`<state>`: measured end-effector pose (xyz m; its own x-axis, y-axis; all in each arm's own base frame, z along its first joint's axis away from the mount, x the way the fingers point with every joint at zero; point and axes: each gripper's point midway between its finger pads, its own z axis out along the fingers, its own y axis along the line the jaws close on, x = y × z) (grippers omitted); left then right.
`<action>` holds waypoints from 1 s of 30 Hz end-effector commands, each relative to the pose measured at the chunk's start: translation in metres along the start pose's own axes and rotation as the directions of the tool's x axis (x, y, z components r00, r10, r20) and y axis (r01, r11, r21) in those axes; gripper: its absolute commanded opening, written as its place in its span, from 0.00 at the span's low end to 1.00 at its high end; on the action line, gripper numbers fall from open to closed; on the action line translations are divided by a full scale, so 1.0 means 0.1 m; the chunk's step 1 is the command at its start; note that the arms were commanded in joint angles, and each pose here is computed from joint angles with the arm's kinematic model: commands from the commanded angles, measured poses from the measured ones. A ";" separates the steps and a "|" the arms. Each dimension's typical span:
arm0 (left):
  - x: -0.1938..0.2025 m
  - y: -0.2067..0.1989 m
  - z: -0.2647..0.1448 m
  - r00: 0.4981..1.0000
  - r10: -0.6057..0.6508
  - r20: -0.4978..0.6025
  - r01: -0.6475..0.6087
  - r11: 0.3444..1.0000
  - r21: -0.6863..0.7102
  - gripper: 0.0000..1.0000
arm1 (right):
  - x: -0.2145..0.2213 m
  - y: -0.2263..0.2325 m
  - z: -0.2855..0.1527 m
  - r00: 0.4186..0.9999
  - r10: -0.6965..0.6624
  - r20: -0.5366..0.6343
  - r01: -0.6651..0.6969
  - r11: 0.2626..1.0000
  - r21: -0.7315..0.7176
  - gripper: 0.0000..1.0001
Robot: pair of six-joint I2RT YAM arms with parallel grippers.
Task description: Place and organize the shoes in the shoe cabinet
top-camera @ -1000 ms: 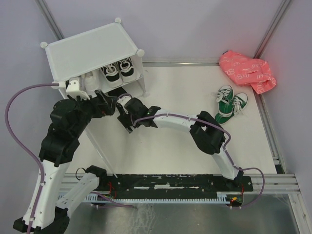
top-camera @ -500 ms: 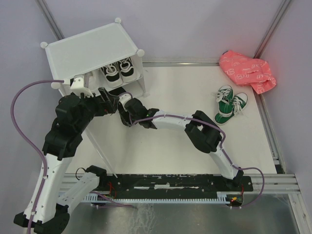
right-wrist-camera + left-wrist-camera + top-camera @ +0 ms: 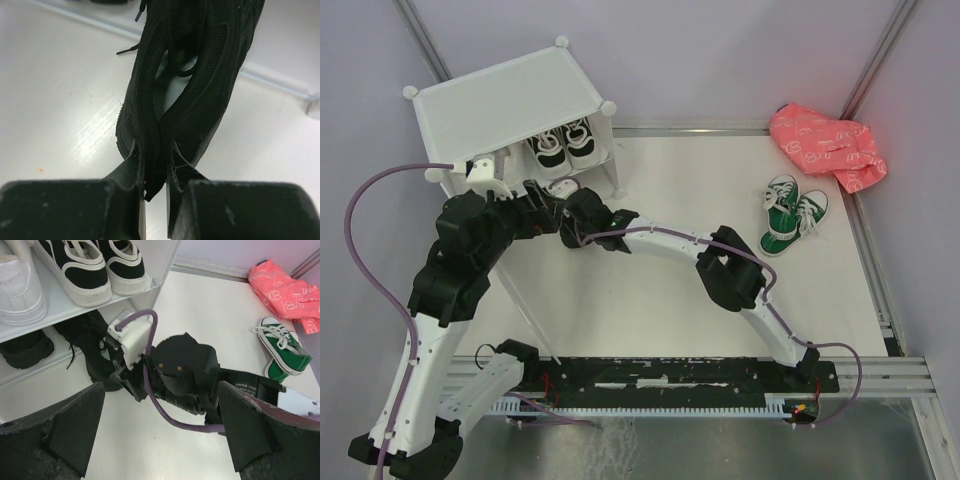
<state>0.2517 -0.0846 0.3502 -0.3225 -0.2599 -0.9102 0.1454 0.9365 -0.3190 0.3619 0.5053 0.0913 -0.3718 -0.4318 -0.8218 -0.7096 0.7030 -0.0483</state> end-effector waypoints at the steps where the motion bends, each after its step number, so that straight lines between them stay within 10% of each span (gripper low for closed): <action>1: -0.19 -0.04 -0.09 0.998 0.035 0.059 -0.036 0.999 0.012 1.00 | -0.65 0.07 -0.07 0.991 0.062 0.115 -0.058 0.997 -0.042 0.05; 21: -0.12 0.04 -0.08 0.996 0.082 0.043 -0.081 0.996 -0.025 1.00 | -1.24 0.20 0.16 0.916 0.211 0.341 -0.191 0.977 -0.091 0.07; 30: -0.09 0.06 -0.08 0.994 0.101 0.039 -0.100 0.994 -0.034 1.00 | -1.28 0.23 0.27 0.906 0.205 0.371 -0.182 0.979 -0.096 0.38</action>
<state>0.2483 -0.0806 0.3462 -0.3229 -0.2194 -0.9206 0.1332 0.9525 -0.2737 0.3887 0.5603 0.1121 -0.3996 -0.2534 -0.8810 -0.6617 0.7449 0.0859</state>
